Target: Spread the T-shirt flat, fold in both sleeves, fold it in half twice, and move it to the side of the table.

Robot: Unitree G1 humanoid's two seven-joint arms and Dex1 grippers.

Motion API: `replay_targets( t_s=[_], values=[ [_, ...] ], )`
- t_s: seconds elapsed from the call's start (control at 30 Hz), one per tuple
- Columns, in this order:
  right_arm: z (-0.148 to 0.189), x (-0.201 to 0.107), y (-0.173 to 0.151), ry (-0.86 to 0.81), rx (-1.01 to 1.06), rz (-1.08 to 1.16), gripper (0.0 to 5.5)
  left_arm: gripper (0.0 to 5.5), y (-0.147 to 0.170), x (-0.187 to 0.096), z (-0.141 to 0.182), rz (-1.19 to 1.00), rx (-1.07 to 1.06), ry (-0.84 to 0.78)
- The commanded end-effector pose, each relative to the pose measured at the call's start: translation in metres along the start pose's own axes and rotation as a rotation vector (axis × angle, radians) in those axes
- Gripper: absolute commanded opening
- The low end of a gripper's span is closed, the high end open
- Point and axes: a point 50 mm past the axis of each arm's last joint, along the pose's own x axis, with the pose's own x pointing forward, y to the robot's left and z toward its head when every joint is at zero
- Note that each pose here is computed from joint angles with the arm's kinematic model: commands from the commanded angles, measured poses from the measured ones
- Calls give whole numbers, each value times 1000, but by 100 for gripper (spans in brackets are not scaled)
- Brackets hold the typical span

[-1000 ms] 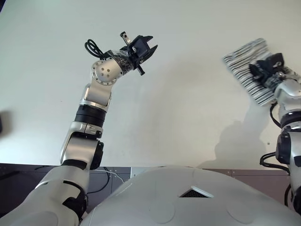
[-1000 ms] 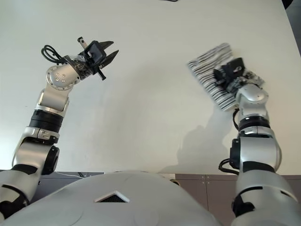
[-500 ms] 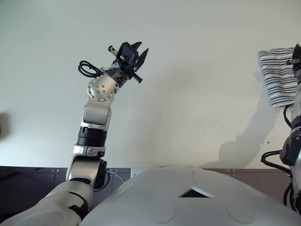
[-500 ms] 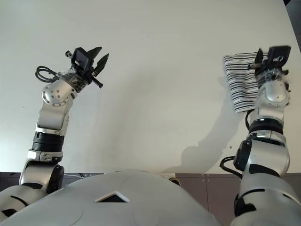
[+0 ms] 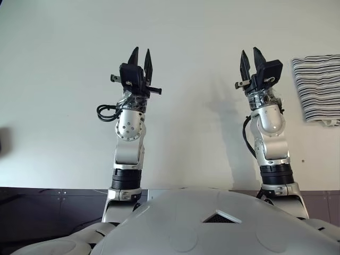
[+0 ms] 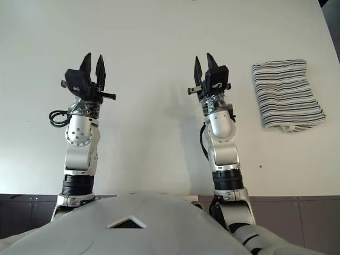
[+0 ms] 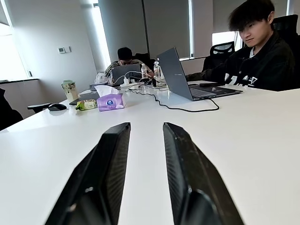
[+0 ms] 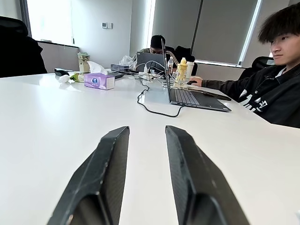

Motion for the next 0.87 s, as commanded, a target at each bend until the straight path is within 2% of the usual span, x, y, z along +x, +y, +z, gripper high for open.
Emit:
replay_targets(
  t_s=[0.03,0.23,0.5,0.87],
  values=[
    [-2,5,-1,12,-4,-16,140,127,2,6,-3,63,-30,0],
    [-2,22,-11,2,-1,-67,140,127,5,17,-5,149,-61,4],
    [-6,40,-22,19,-31,-69,140,127,1,35,-9,122,-19,1],
    [-3,54,-22,7,-46,-40,140,127,7,39,-15,182,3,19]
  ],
)
